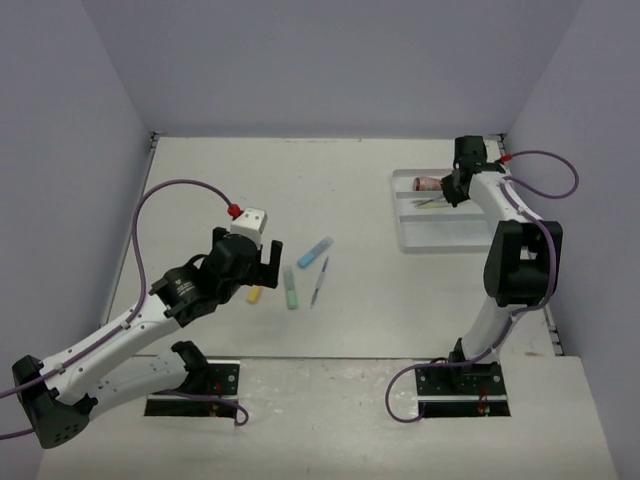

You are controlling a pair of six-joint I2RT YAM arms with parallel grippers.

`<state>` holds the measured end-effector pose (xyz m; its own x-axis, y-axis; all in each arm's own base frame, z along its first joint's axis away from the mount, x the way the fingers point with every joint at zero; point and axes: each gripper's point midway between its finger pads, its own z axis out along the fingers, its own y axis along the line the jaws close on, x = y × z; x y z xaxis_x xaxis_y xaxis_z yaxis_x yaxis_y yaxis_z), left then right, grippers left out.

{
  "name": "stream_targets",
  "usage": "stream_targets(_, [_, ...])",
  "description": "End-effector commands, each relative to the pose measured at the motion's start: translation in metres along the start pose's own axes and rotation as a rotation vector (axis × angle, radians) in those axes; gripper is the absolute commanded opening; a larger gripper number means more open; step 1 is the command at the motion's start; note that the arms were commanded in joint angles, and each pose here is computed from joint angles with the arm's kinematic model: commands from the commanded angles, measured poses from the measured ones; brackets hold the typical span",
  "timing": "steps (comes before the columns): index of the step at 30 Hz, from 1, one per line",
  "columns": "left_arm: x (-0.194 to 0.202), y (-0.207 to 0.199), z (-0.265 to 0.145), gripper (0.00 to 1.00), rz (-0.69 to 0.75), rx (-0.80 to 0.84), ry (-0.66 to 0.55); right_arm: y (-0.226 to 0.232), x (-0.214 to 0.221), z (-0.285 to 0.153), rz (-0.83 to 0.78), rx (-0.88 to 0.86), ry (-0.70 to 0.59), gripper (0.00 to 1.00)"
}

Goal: Sort the stationery into containers
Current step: Place the pen in the storage box, then pick up the pen from the center of the board.

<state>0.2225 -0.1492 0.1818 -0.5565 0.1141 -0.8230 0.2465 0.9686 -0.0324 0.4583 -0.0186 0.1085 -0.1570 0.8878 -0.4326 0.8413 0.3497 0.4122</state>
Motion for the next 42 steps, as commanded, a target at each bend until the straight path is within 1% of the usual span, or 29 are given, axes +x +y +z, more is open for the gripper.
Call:
stream_targets(1, [-0.005,-0.001,0.002,1.0,0.024,0.003,-0.013,0.012,-0.014,0.011,0.023,0.001,0.025,0.27])
stream_targets(3, [-0.004,-0.004,0.005,1.0,0.031,0.01,0.004,0.011,-0.014,0.012,0.009,0.004,0.021,0.51])
stream_targets(4, [-0.003,-0.005,0.006,1.0,0.034,0.013,0.014,0.011,-0.014,0.013,0.003,0.002,0.019,0.6])
stream_targets(5, [-0.002,-0.007,0.008,1.0,0.034,0.013,0.026,0.014,-0.015,0.012,-0.005,-0.005,0.022,0.64])
stream_targets(8, [-0.003,-0.017,0.015,1.0,0.009,0.016,0.072,0.027,-0.023,0.0,-0.043,-0.042,0.013,0.65])
stream_targets(10, [-0.004,-0.035,0.023,1.0,-0.027,0.067,0.097,0.042,-0.022,-0.021,-0.095,-0.113,0.015,0.64])
stream_targets(12, [-0.005,-0.048,0.036,1.0,-0.04,0.093,0.104,0.049,-0.011,-0.033,-0.164,-0.154,0.024,0.64])
stream_targets(13, [0.003,-0.062,0.049,1.0,-0.04,0.125,0.151,0.061,-0.004,-0.058,-0.208,-0.22,0.02,0.64])
stream_targets(14, [-0.001,-0.076,0.057,1.0,-0.056,0.167,0.149,0.069,0.009,-0.085,-0.278,-0.294,0.016,0.64])
stream_targets(15, [0.012,-0.086,0.075,0.97,-0.04,0.171,0.208,0.072,0.02,-0.104,-0.331,-0.348,0.015,0.64])
stream_targets(17, [0.026,-0.102,0.097,0.91,-0.029,0.201,0.264,0.069,0.055,-0.13,-0.455,-0.452,0.067,0.64])
stream_targets(18, [0.034,-0.109,0.108,0.86,-0.022,0.206,0.298,0.064,0.063,-0.144,-0.486,-0.484,0.078,0.63])
stream_targets(20, [0.046,-0.121,0.12,0.79,0.0,0.212,0.338,0.056,0.07,-0.167,-0.517,-0.538,0.079,0.63])
stream_targets(22, [0.055,-0.132,0.133,0.78,0.021,0.203,0.364,0.039,0.082,-0.166,-0.544,-0.541,0.102,0.63])
stream_targets(25, [0.065,-0.144,0.144,0.71,0.046,0.183,0.384,0.024,0.089,-0.169,-0.564,-0.565,0.124,0.63])
stream_targets(27, [0.072,-0.144,0.149,0.67,0.052,0.159,0.401,0.013,0.094,-0.164,-0.576,-0.551,0.137,0.62])
stream_targets(30, [0.09,-0.139,0.157,0.56,0.072,0.112,0.44,0.004,0.104,-0.162,-0.598,-0.567,0.174,0.62])
stream_targets(33, [0.109,-0.136,0.162,0.39,0.097,0.07,0.478,-0.001,0.108,-0.163,-0.604,-0.579,0.187,0.61])
stream_targets(35, [0.122,-0.133,0.165,0.32,0.103,0.049,0.505,-0.002,0.108,-0.164,-0.603,-0.591,0.184,0.61])
stream_targets(38, [0.137,-0.13,0.169,0.04,0.115,0.028,0.538,-0.004,0.115,-0.17,-0.608,-0.63,0.215,0.62])
stream_targets(39, [0.139,-0.13,0.169,0.01,0.116,0.027,0.541,-0.002,0.118,-0.175,-0.608,-0.665,0.228,0.62])
stream_targets(41, [0.134,-0.131,0.168,0.0,0.113,0.033,0.526,0.001,0.132,-0.183,-0.625,-0.758,0.286,0.62])
stream_targets(42, [0.124,-0.134,0.166,0.0,0.105,0.044,0.501,-0.002,0.143,-0.184,-0.644,-0.796,0.329,0.62])
